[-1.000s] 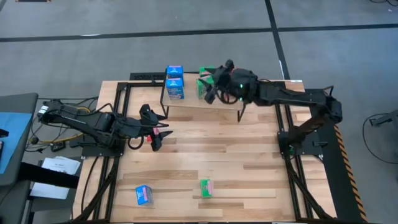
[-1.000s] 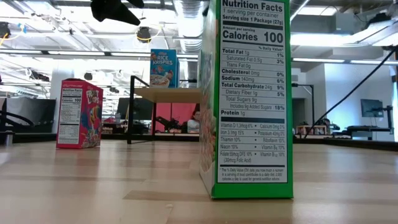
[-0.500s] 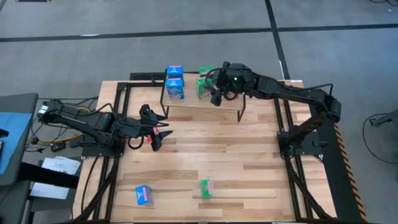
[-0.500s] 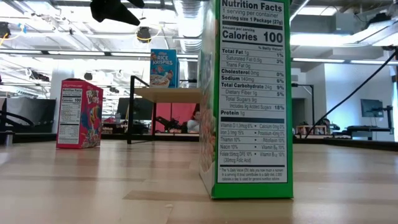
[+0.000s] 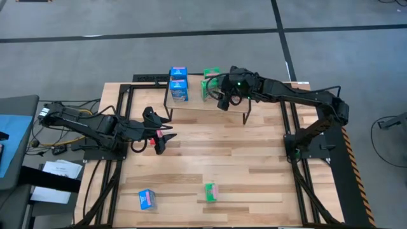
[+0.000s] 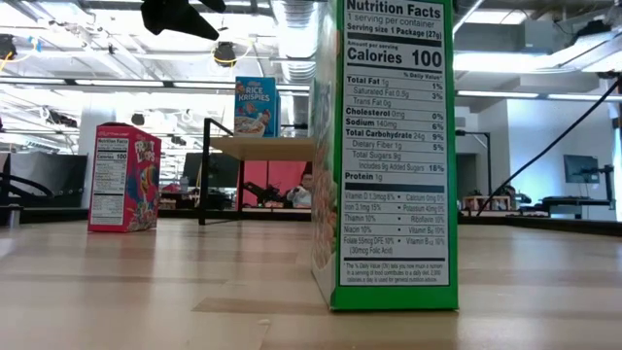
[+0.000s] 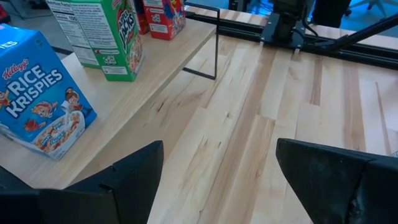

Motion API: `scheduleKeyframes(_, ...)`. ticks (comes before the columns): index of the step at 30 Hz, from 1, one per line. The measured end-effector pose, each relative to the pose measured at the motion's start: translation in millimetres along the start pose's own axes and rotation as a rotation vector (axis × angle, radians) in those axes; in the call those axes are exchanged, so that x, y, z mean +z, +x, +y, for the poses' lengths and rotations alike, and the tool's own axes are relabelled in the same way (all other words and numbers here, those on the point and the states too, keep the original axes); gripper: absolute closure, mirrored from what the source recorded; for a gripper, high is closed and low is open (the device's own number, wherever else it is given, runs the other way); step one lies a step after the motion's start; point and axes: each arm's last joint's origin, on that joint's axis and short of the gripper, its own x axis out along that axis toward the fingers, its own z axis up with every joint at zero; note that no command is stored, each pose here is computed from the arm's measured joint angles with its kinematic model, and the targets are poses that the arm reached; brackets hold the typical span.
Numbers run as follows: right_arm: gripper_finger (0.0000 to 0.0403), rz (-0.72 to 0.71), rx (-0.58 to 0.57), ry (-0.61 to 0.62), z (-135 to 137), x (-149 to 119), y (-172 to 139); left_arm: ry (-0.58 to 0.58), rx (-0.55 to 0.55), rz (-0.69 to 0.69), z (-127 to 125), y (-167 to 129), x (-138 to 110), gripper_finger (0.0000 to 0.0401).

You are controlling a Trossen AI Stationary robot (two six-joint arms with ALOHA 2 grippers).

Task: Stack cereal on shelf
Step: Put the top green cereal box on the shelf aligned with the other green cereal box

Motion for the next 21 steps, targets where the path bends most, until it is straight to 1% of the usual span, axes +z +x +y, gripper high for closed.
scheduleKeyframes(6,0.0154,0.017,-0.023,0.003,1.4,-0.8,-0.3,0.000,0.000,0.000,0.0,0.0,0.0,0.0099)
scheduleKeyframes(14,0.0154,0.041,-0.019,0.054,3.8,-3.3,4.1,0.001,0.000,0.000,0.0,0.0,0.0,0.0099)
scheduleKeyframes(21,0.0154,0.042,-0.029,0.036,15.0,-0.9,2.0,0.004,0.001,0.003,0.0,0.0,-0.4,0.0099)
